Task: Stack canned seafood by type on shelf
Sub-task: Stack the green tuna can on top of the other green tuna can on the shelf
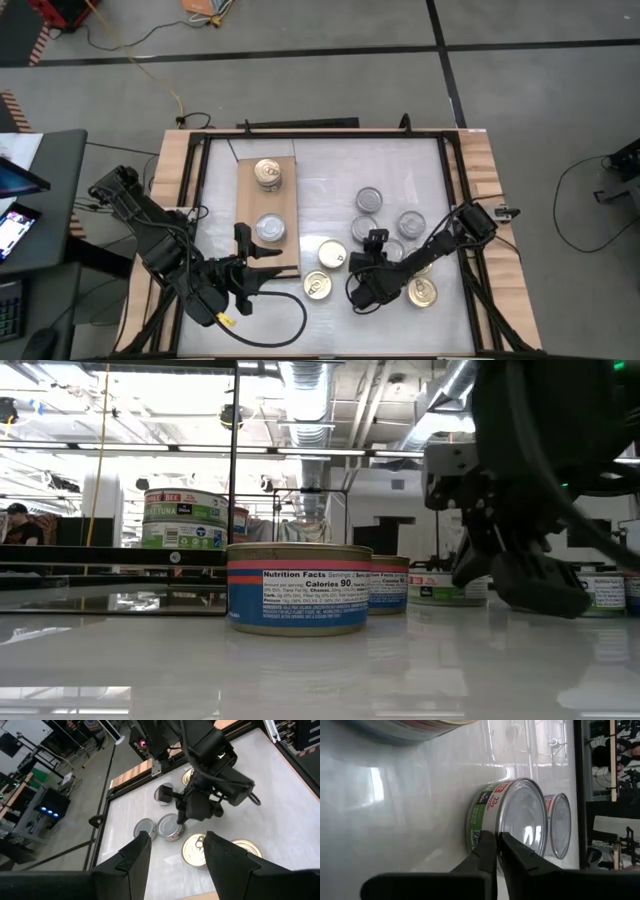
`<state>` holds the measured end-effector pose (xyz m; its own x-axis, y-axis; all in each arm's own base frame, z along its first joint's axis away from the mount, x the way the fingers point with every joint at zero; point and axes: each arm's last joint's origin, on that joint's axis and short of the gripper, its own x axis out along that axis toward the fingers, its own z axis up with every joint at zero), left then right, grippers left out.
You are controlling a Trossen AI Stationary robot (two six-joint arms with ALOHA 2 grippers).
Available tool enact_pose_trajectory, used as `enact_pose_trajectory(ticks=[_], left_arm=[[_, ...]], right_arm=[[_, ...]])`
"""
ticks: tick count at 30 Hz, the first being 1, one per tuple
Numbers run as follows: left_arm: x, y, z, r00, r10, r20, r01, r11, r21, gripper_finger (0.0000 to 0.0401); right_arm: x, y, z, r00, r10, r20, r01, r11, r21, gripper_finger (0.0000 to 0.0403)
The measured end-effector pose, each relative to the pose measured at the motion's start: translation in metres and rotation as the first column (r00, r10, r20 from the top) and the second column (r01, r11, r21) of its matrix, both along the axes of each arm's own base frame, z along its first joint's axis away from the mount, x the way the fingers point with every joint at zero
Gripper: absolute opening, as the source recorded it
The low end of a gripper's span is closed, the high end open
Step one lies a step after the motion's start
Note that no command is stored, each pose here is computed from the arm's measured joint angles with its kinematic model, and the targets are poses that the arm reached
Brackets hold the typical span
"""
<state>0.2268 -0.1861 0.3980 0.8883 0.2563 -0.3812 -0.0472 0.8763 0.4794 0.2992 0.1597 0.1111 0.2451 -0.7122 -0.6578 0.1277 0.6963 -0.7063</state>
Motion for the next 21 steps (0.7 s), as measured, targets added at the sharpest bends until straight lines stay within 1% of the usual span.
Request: enact_pose_trajectory(ticks=[15, 21], left_arm=[[0.000, 0.000, 0.000, 1.000, 0.000, 0.000, 0.000, 1.000, -0.005, 0.0173], [0.000, 0.000, 0.000, 1.000, 0.002, 0.001, -0.002, 1.000, -0.008, 0.0173]], right_arm=[[-0.019, 0.035, 0.000, 0.995, 0.064, 0.072, -0.067, 0.997, 0.032, 0.0048], [-0.024, 0.042, 0.000, 0.990, 0.103, 0.093, -0.103, 0.995, -0.002, 0.0048]])
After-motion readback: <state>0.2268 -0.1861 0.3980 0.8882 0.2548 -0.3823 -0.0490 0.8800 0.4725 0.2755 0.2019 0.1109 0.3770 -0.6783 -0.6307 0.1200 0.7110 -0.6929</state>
